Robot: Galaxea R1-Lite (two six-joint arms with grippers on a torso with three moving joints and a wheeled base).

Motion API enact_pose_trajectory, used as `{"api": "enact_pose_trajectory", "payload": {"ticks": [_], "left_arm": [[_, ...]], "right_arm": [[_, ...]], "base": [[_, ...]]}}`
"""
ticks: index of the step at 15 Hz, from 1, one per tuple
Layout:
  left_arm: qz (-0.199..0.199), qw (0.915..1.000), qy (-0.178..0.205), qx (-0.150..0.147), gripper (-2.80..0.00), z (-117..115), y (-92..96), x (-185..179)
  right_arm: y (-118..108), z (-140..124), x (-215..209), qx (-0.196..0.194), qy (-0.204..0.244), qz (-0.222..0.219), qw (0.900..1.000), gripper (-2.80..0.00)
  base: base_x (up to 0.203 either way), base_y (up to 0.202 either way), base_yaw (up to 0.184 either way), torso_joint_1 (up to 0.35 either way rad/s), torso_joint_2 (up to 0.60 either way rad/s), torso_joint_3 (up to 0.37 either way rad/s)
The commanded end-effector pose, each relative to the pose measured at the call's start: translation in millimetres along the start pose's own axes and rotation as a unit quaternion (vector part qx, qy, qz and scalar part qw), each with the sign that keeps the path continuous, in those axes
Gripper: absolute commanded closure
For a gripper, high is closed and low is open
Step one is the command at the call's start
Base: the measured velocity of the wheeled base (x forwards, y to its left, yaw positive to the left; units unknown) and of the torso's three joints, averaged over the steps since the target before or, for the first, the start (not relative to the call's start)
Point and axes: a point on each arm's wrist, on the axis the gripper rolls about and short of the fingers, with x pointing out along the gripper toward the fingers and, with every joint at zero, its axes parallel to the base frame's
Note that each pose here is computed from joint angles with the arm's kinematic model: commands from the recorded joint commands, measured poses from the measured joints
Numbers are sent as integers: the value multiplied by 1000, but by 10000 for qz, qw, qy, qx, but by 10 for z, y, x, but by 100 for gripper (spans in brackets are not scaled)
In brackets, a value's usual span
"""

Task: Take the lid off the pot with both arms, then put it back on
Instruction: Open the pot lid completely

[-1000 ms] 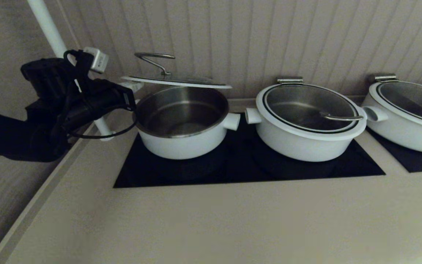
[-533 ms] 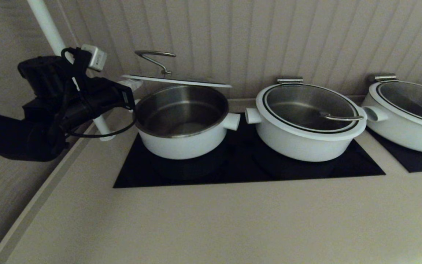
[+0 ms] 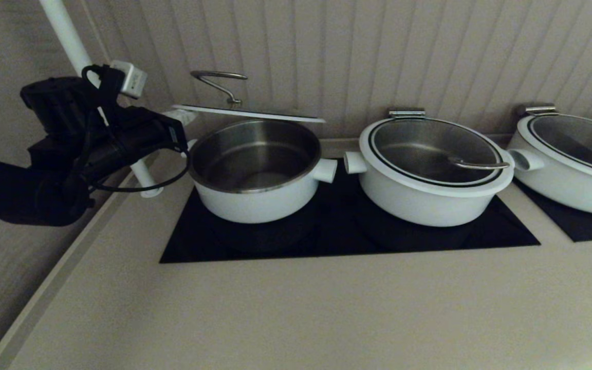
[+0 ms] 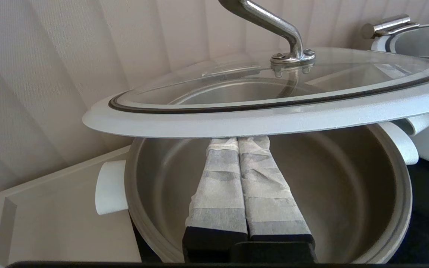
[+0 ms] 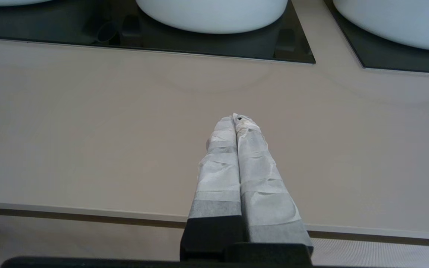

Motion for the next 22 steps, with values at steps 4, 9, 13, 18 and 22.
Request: {"api": "enact_pose_trajectory", "payload": {"ticks": [4, 9, 13, 18, 22], "left_arm": [[-12, 10000, -48, 18, 0, 6, 9, 31], [-12, 9997, -232, 78, 0, 86, 41, 110], [-53, 9993, -350, 120, 0, 146, 39, 132], [-61, 9984, -530, 191, 0, 253, 40, 161], [-181, 9970, -717, 235, 0, 346, -36, 236]], "right_arm": [[0, -2, -3, -7, -22, -1, 10000, 0], [0, -2, -3, -7, -22, -1, 10000, 0], [0, -2, -3, -7, -22, -1, 10000, 0], [0, -2, -3, -7, -22, -1, 10000, 0], [0, -2, -3, -7, -22, -1, 10000, 0]], "base": [[0, 0, 0, 0, 0, 0], [0, 0, 0, 0, 0, 0], [0, 0, 0, 0, 0, 0], [0, 0, 0, 0, 0, 0], [0, 0, 0, 0, 0, 0]]}}
